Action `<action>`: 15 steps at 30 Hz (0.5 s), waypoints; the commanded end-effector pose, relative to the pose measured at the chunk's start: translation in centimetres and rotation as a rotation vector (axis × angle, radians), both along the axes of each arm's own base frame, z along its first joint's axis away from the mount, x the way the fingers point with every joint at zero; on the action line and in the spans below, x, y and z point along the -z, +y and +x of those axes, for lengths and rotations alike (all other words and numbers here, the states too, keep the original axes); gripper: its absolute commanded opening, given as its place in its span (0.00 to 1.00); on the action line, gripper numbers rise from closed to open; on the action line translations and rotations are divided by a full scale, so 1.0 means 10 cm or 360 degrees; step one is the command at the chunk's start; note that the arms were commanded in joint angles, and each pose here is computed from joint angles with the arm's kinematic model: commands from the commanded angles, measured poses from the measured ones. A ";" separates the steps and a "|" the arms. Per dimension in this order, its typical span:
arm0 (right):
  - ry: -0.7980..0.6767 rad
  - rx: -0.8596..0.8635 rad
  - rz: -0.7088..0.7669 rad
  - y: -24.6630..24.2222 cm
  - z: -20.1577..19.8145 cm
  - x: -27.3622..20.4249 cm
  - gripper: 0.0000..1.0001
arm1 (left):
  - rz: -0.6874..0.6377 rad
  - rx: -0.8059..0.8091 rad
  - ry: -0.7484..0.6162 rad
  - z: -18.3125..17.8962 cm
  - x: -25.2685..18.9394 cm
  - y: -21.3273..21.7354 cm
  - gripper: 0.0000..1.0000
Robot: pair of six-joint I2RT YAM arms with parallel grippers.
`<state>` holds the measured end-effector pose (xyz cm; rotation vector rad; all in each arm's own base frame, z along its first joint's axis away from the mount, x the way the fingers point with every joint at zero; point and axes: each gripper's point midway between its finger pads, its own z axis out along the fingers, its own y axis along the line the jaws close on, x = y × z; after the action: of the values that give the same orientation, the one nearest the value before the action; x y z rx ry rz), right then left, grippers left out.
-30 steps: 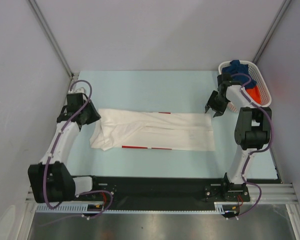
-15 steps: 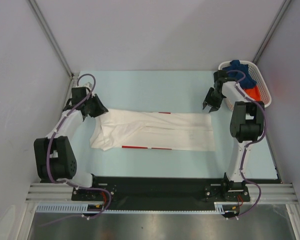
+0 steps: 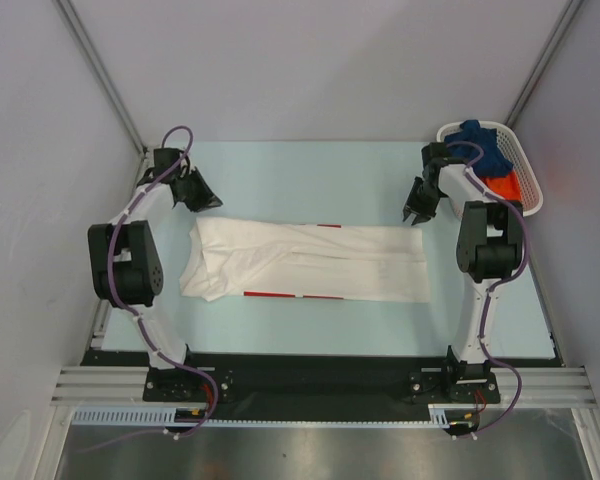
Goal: Fold and stack the t-shirts
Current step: Fold the tshirt
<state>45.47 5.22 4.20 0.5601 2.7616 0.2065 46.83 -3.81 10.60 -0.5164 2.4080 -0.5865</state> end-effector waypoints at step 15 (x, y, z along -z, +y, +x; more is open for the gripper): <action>0.0008 0.0111 -0.0065 -0.27 0.17 0.11 0.20 | -0.0020 -0.0250 0.0358 -0.24 0.61 0.31 0.08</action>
<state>46.43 3.66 2.94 0.6055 2.7606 0.1664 44.48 -2.24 4.97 -0.7346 2.5544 -0.5333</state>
